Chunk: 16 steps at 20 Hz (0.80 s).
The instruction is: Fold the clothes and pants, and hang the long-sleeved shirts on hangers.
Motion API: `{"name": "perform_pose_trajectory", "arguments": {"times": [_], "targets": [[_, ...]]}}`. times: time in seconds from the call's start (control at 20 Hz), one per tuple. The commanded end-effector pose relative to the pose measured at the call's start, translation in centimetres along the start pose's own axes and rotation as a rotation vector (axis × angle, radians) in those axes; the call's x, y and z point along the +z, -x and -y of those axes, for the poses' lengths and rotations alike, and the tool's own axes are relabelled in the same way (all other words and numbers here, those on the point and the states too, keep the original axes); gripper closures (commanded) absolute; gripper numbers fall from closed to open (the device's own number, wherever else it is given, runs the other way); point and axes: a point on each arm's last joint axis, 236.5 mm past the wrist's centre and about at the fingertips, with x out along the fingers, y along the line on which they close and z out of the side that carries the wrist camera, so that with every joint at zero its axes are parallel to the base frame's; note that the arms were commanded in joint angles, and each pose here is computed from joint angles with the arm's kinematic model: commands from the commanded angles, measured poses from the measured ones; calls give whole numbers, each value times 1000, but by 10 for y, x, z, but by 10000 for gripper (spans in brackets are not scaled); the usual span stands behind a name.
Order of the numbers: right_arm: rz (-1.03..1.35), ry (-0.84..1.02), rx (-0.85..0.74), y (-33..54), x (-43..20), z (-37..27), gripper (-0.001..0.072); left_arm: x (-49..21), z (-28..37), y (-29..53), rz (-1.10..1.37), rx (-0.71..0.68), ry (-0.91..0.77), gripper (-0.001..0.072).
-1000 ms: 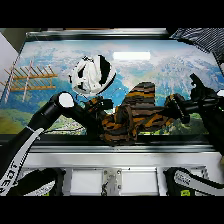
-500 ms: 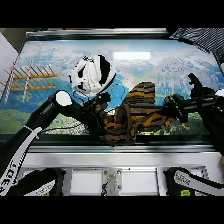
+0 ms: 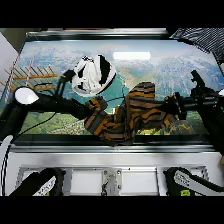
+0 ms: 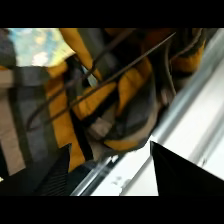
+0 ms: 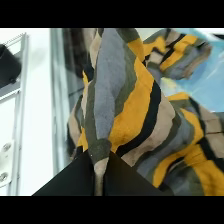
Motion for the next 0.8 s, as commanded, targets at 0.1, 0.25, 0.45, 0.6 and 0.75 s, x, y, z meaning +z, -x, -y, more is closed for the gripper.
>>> {"name": "perform_pose_trajectory", "arguments": {"times": [0.1, 0.25, 0.45, 0.6, 0.75], "targets": [[82, 5, -220, 12, 43, 18, 705, -8, -14, 4, 146, 146, 171, 222], [105, 49, -249, 16, 57, 9, 705, -43, 5, -40, 46, 133, 171, 36], [105, 61, -255, 16, 60, 7, 705, -51, 17, -99, -6, 114, 146, 17], [104, 61, -255, 17, 60, 7, 706, -51, 2, -129, -7, 112, 274, 16], [106, 50, -255, 16, 60, 6, 705, -67, -22, -141, -66, 127, 373, 17]]}}
